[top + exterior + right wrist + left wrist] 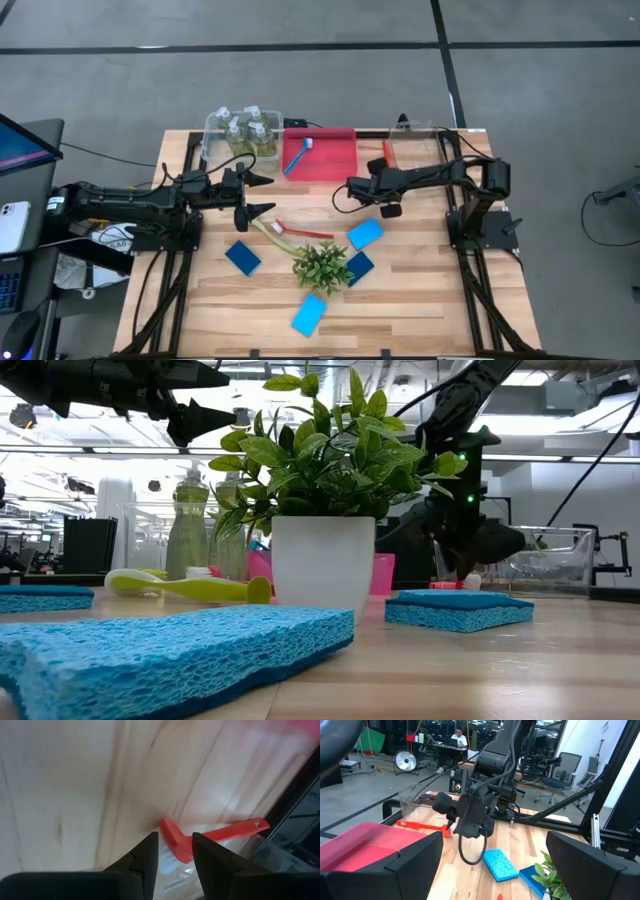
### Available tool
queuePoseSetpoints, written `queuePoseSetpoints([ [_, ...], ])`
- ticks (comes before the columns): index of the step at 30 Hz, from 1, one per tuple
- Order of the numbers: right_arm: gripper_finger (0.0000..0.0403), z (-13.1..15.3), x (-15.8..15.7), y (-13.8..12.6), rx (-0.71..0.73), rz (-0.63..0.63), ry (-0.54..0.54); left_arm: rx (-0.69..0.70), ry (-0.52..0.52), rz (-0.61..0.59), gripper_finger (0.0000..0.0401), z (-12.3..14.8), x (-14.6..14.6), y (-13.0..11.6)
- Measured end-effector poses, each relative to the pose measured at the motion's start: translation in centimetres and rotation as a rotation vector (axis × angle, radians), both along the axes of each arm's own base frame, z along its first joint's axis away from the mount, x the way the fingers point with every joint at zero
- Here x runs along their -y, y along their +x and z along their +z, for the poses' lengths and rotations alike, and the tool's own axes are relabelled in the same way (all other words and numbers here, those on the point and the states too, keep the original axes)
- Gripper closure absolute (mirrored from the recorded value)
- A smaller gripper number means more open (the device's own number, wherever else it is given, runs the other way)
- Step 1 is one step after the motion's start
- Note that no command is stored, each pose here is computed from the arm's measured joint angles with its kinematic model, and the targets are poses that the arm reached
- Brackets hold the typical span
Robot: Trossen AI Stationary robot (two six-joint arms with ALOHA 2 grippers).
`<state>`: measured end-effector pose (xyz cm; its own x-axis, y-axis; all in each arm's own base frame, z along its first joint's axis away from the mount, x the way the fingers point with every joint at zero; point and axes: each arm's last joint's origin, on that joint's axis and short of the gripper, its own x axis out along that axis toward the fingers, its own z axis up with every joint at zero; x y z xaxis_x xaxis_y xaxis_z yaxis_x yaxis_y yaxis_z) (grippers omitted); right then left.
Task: Pick & Place Kitchen Sink Supplies
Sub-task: Put the red dish brush into the red bin
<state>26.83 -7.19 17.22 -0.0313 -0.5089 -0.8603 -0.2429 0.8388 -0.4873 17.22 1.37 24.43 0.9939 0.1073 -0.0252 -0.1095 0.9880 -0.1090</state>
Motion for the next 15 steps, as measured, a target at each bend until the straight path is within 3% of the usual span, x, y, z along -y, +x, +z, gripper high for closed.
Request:
queuePoseSetpoints([
  [15, 0.0291, -0.01, 0.94, -0.28, 0.004, -0.041, 0.007, 0.000, 0.000, 0.000, 0.0045, 0.00, 0.00, 0.00],
])
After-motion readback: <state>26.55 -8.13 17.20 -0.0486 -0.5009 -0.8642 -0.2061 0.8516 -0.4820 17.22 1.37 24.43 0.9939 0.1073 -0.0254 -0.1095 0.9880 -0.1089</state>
